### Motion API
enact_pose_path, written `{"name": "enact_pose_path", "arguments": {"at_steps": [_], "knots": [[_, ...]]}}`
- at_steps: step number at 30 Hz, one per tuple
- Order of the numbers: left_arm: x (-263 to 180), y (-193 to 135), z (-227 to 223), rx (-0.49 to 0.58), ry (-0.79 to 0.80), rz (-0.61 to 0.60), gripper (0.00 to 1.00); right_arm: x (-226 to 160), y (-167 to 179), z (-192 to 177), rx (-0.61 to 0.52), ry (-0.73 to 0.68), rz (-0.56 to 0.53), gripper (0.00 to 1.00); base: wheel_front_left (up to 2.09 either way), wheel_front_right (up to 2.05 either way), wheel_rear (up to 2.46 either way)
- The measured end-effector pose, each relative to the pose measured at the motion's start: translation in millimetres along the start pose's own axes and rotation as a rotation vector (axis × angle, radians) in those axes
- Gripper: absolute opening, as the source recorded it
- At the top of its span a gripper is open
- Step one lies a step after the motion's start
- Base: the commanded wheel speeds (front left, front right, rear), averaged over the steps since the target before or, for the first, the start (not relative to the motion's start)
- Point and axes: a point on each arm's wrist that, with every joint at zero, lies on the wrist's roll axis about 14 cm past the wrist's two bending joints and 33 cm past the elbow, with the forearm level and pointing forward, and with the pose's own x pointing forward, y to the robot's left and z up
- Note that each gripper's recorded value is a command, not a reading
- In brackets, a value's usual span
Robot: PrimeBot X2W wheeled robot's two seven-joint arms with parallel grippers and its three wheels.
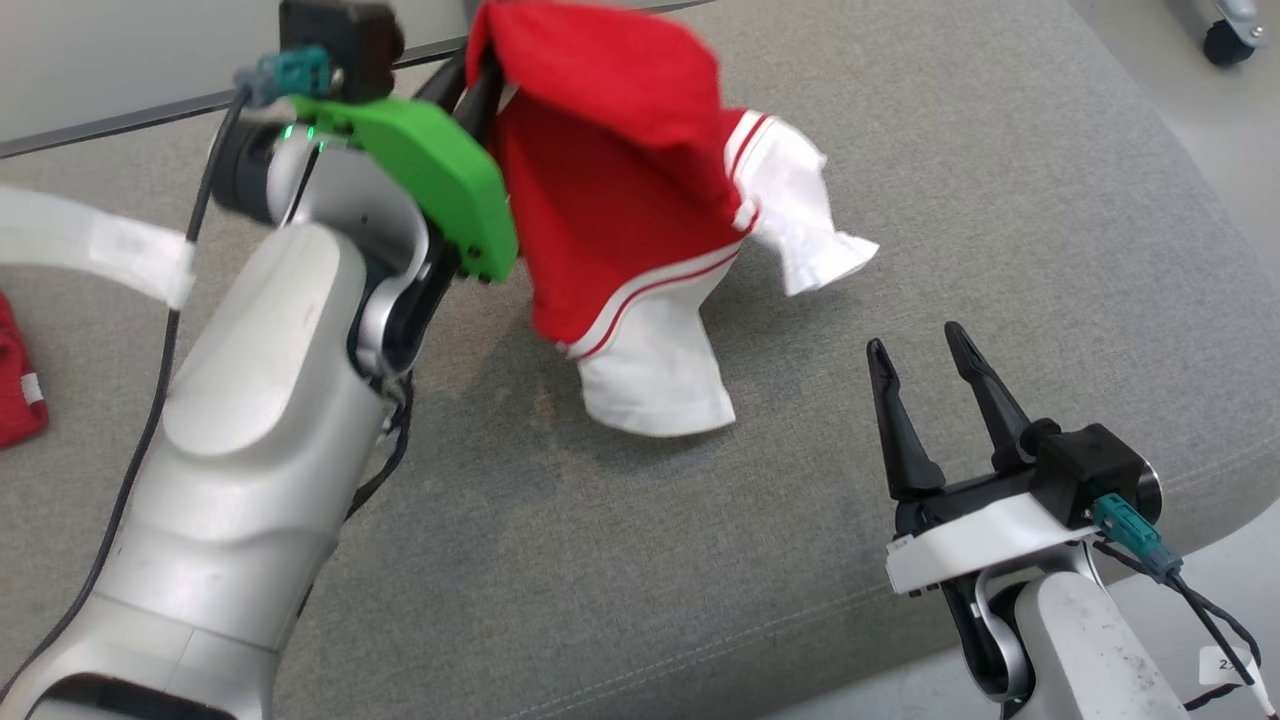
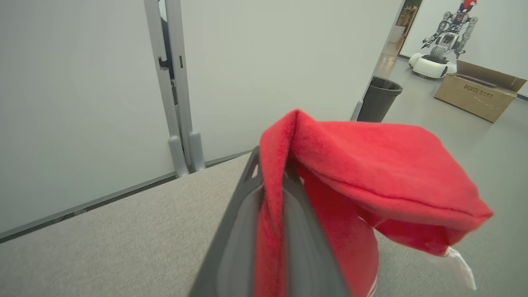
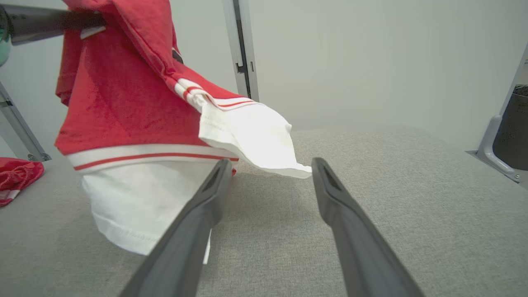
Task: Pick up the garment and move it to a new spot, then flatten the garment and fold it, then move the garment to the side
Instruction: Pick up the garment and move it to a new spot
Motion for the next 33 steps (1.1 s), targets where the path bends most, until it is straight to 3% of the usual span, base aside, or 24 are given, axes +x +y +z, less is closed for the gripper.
{"name": "enact_pose_path", "arguments": {"at_steps": [8, 14, 16, 20, 22, 23, 28, 33], "knots": [[-45.3, 74.7, -123.6, -0.1, 0.258, 0.192, 0.0, 1.3, -2.2, -7.5, 0.002, 0.021, -0.006, 1.0, 0.0, 0.0, 0.0], [-69.9, 104.3, -151.3, -0.128, 0.306, 0.289, 0.02, 5.2, 6.1, -15.0, -0.001, 0.042, 0.022, 1.0, 0.0, 0.0, 0.0], [-76.2, 110.2, -156.9, -0.138, 0.322, 0.31, 0.25, 6.4, 11.0, -18.2, 0.001, 0.051, 0.037, 1.0, 0.0, 0.0, 0.0], [-90.6, 122.5, -169.1, -0.153, 0.367, 0.354, 0.43, 7.9, 19.8, -23.1, 0.006, 0.066, 0.064, 1.0, 0.0, 0.0, 0.0], [-96.7, 125.2, -176.0, -0.171, 0.392, 0.368, 0.91, 8.1, 22.9, -24.5, 0.008, 0.071, 0.074, 1.0, 0.0, 0.0, 0.0], [-99.7, 125.7, -179.8, -0.179, 0.403, 0.373, 1.0, 8.6, 24.1, -25.0, 0.008, 0.073, 0.077, 1.0, 0.0, 0.0, 0.0], [-111.9, 133.1, -184.7, -0.214, 0.406, 0.414, 1.0, 9.3, 27.8, -28.9, 0.009, 0.085, 0.089, 1.0, 0.0, 0.0, 0.0], [-127.1, 157.4, -165.0, -0.26, 0.306, 0.509, 1.0, 9.0, 27.2, -29.9, 0.01, 0.089, 0.087, 1.0, 0.0, 0.0, 0.0]]}}
